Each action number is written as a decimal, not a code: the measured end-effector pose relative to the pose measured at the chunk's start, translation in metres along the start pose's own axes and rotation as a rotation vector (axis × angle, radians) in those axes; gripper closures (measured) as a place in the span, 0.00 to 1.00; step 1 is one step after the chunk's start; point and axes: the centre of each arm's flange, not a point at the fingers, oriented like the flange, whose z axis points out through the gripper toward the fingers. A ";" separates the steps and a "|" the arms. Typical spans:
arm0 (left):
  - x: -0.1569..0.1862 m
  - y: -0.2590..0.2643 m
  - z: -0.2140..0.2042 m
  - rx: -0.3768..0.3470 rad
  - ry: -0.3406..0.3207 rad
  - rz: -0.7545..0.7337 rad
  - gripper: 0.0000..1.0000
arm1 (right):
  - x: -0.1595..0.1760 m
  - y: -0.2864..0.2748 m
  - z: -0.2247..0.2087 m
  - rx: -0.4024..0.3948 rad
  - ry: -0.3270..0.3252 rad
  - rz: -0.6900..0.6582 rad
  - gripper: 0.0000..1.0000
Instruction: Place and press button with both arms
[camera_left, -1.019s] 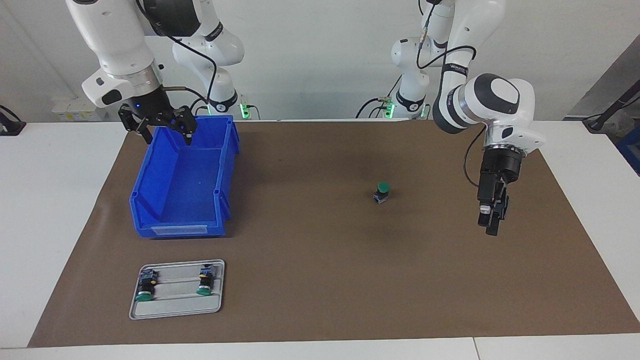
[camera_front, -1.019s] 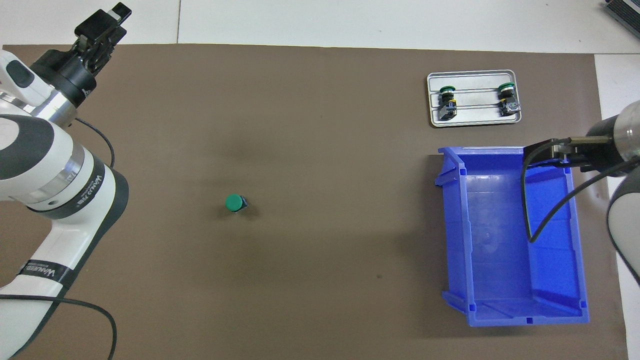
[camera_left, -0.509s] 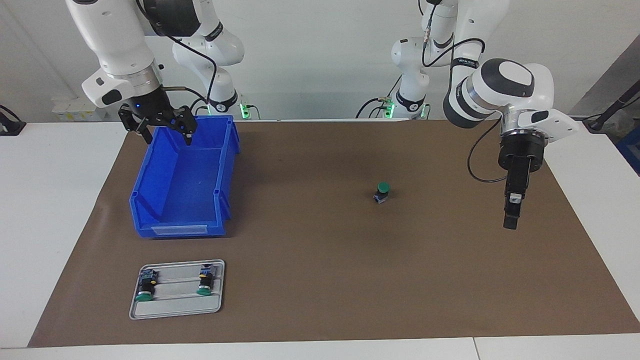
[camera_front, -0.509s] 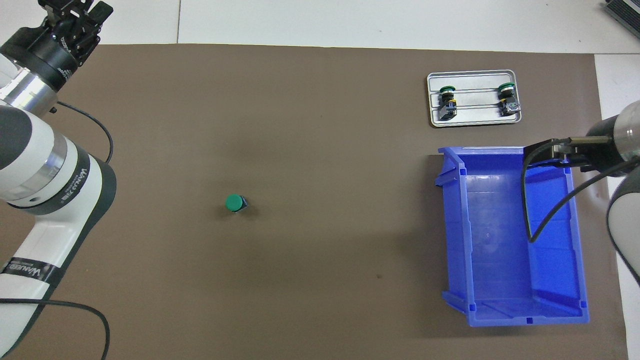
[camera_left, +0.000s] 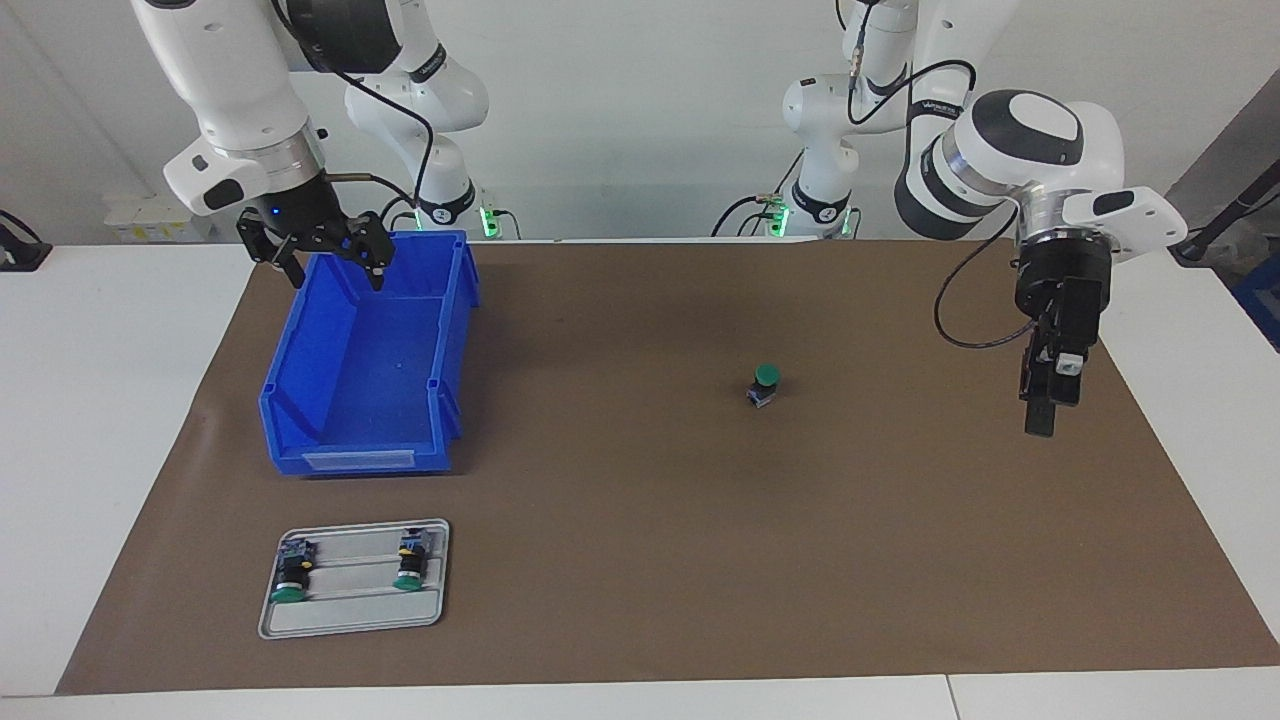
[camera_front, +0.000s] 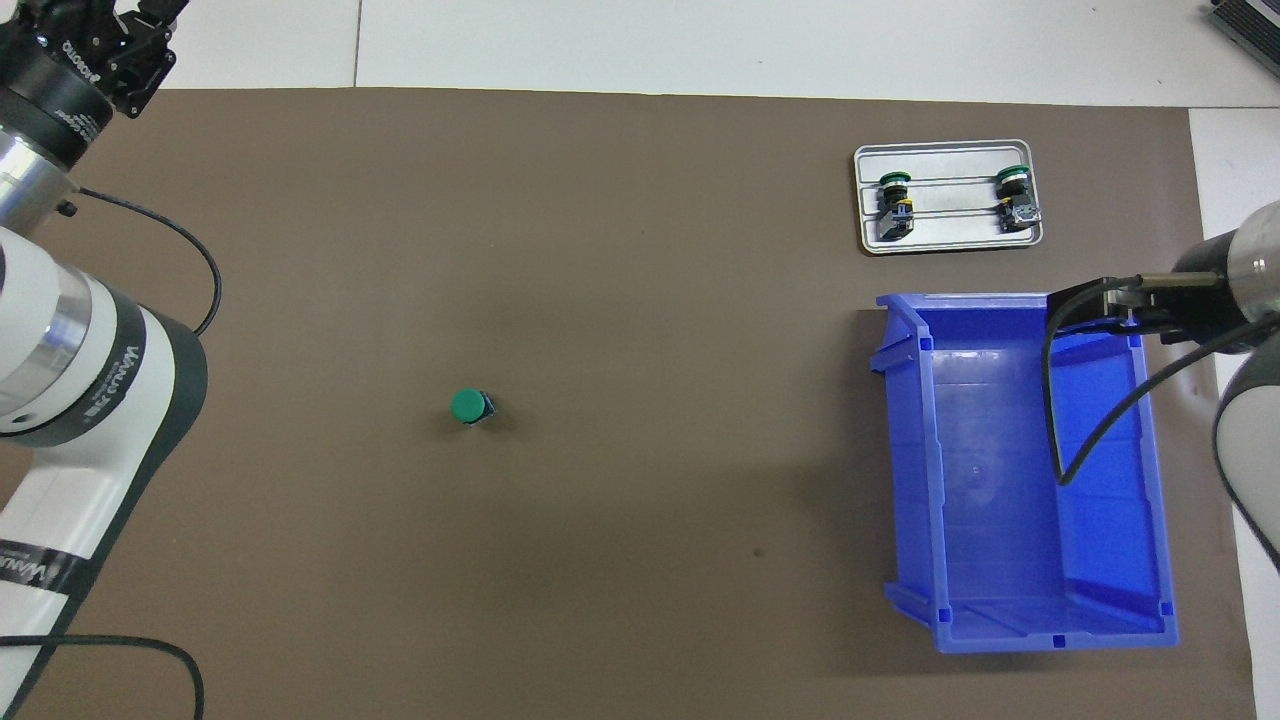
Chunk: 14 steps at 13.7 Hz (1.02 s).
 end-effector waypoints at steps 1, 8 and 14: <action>-0.010 0.007 0.001 -0.010 -0.015 0.001 0.22 | 0.000 0.000 0.000 0.000 0.000 0.000 0.00; -0.097 0.028 0.024 -0.002 -0.158 0.128 0.20 | 0.000 0.000 0.000 0.000 0.000 0.000 0.00; -0.104 0.039 0.028 0.007 -0.212 0.282 0.20 | 0.000 0.000 0.000 0.000 0.000 0.000 0.00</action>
